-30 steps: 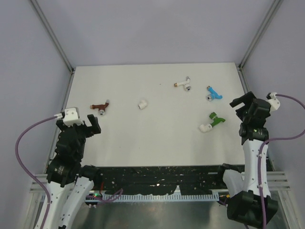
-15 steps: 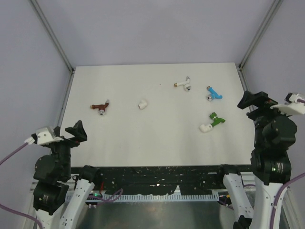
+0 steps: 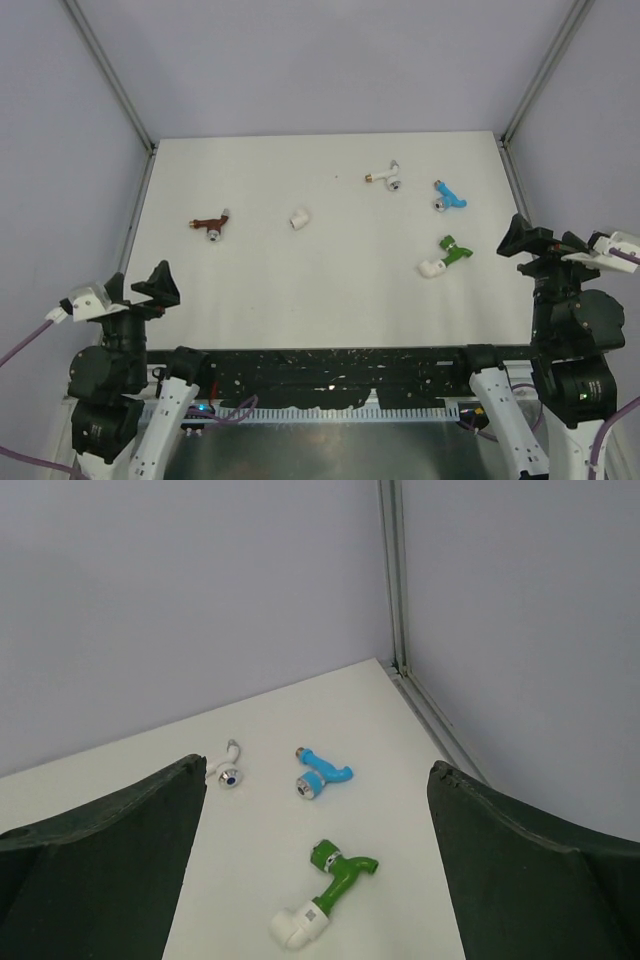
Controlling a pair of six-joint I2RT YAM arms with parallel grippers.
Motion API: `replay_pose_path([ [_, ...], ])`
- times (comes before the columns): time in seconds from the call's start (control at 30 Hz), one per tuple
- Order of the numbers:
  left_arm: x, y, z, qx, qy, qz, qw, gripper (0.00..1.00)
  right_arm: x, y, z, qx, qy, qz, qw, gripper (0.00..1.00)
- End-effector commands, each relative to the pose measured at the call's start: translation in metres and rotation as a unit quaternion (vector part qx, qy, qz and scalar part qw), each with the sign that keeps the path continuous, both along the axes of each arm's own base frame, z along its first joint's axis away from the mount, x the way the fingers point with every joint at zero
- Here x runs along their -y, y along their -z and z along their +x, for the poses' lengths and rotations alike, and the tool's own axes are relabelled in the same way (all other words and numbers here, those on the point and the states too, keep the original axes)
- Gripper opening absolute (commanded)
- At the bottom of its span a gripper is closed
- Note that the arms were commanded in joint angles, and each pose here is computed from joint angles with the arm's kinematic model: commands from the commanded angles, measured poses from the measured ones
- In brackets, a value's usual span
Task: Install the water faucets
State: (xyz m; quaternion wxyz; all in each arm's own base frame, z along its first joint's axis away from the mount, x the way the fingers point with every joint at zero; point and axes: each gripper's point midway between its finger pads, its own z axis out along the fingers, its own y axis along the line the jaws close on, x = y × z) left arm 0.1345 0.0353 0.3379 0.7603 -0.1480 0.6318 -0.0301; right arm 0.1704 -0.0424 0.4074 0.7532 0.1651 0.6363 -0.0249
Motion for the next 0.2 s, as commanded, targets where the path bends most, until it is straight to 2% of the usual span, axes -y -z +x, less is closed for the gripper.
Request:
replay_pose_path([
  [0.0,0.008,0.000,0.006,0.010,0.019,-0.008,1.000,1.00,0.005,-0.010,-0.009,0.024,0.009,-0.013,1.000,0.95],
  [0.17,0.018,0.011,0.020,-0.003,0.036,-0.005,0.999,1.00,0.006,-0.005,-0.010,0.026,0.012,-0.011,1.000,0.95],
])
